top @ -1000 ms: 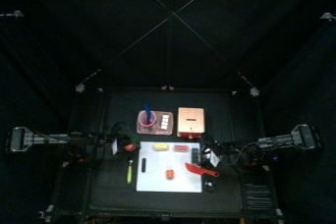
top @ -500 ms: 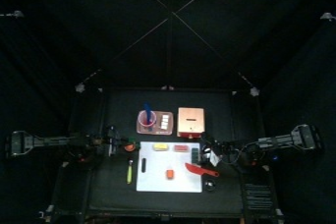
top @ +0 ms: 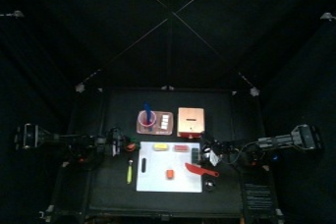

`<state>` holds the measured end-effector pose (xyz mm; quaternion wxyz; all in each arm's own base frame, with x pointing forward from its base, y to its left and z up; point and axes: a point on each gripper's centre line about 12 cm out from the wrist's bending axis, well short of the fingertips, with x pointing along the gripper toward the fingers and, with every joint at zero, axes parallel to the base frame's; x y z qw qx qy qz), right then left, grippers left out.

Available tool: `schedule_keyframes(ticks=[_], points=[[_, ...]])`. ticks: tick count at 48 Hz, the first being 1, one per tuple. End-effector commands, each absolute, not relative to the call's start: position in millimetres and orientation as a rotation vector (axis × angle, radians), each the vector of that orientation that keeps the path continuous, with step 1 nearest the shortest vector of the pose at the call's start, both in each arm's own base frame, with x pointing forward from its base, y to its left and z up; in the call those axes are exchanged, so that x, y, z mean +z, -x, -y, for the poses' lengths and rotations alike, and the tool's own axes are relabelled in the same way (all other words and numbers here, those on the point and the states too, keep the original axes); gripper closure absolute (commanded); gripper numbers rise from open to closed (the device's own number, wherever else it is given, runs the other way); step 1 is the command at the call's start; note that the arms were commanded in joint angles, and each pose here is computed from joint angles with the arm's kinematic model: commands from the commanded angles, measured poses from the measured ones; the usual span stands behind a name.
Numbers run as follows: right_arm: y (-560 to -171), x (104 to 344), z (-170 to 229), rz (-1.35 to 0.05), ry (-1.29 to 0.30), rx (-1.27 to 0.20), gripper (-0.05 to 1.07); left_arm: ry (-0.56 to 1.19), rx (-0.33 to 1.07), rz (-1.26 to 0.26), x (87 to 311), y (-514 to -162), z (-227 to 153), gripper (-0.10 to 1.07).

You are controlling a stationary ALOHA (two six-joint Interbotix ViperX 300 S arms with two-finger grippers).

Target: Move the carrot top into the soy sauce container

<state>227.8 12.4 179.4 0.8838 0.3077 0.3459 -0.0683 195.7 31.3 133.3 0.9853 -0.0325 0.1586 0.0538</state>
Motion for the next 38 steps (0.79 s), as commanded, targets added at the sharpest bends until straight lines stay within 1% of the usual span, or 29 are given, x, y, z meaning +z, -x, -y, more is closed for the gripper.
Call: schedule_keyframes(ticks=[1,10,17,38], points=[[-232.8,187.9,-10.9,-0.691,-0.645,-0.140,-0.02,0.072,0.102,-0.344,127.1,-205.2,-32.3,0.58],[-233.2,188.1,-11.0,-0.691,-0.647,-0.140,-0.02,0.082,0.096,-0.402,112.6,-216.4,-34.2,0.58],[-233.3,187.7,-10.6,-0.692,-0.647,-0.142,-0.02,0.090,0.095,-0.425,105.2,-215.6,-33.8,0.58],[-234.6,189.0,-4.8,-0.681,-0.654,-0.164,-0.02,0.068,0.105,-0.384,115.5,-209.5,-35.4,0.58]])
